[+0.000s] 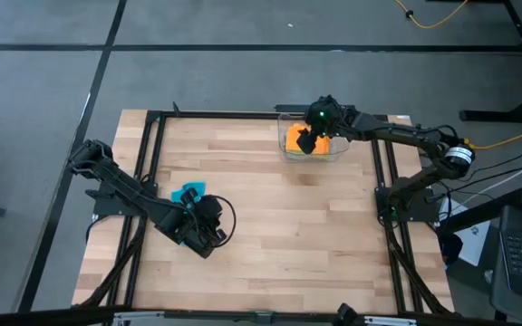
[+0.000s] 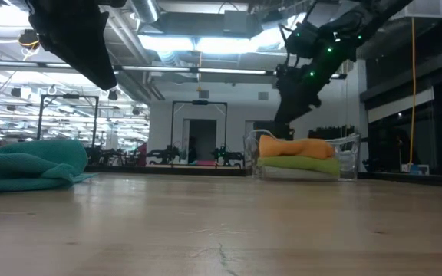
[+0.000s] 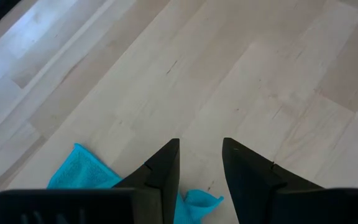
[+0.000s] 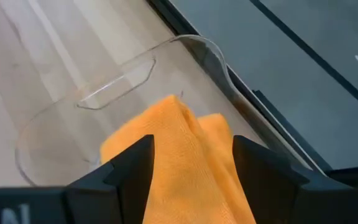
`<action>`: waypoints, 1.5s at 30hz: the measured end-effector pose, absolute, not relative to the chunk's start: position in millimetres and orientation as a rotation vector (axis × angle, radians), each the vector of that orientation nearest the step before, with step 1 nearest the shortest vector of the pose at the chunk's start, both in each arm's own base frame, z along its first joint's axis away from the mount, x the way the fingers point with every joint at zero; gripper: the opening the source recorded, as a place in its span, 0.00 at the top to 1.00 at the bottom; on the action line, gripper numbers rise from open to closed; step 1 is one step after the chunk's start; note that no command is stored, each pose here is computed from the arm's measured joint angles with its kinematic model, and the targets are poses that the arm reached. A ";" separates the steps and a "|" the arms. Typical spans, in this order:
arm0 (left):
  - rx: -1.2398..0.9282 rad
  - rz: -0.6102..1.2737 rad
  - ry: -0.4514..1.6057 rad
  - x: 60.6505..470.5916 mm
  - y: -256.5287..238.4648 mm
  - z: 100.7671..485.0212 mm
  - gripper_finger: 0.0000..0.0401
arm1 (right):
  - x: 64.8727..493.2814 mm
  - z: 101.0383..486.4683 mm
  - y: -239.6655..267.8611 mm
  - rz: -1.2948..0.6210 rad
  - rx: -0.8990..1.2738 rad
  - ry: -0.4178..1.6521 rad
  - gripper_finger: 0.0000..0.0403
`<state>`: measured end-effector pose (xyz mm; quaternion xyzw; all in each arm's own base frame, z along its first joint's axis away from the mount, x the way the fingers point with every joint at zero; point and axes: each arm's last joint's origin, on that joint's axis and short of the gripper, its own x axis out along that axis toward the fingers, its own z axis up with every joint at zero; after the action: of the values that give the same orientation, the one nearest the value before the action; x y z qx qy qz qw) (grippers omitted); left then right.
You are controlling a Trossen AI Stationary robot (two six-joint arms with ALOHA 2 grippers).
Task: Fold microfiber towels
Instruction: Put the folded orange microfiber into the transparent, then fold the blue microfiber
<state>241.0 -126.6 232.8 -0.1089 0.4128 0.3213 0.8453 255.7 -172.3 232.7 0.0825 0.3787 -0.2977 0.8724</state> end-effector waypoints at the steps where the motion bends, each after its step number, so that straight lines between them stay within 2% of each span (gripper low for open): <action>1: -0.231 0.678 0.871 241.0 -126.6 232.8 0.72 | 255.9 233.1 -172.5 -0.624 0.170 0.785 0.45; 7: -0.230 0.677 0.871 241.0 -126.6 232.8 0.72 | 261.6 218.1 -176.8 -0.632 0.177 0.816 0.45; 18: -0.235 0.676 0.868 241.4 -126.8 232.9 0.72 | 280.5 160.2 -190.3 -0.663 0.223 0.941 0.45; 21: -0.235 0.676 0.867 241.4 -126.9 232.9 0.72 | 279.9 158.6 -190.3 -0.680 0.235 0.954 0.45; 24: -0.235 0.676 0.868 241.4 -126.8 232.9 0.72 | 276.4 171.3 -188.2 -0.686 0.227 0.930 0.45; 34: -0.235 0.675 0.866 241.6 -127.0 232.9 0.72 | 252.5 261.7 -167.0 -0.675 0.201 0.785 0.45; 41: -0.232 0.677 0.861 241.7 -126.9 233.0 0.72 | 251.0 279.2 -132.3 -0.473 0.304 0.745 0.45; 45: -0.232 0.678 0.861 241.7 -126.8 233.0 0.72 | 255.1 278.1 -120.1 -0.480 0.283 0.771 0.45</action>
<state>241.7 -126.8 233.0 -0.1102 0.4084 0.3215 0.8472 255.1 -120.1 278.1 0.1363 0.3709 -0.2313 0.8890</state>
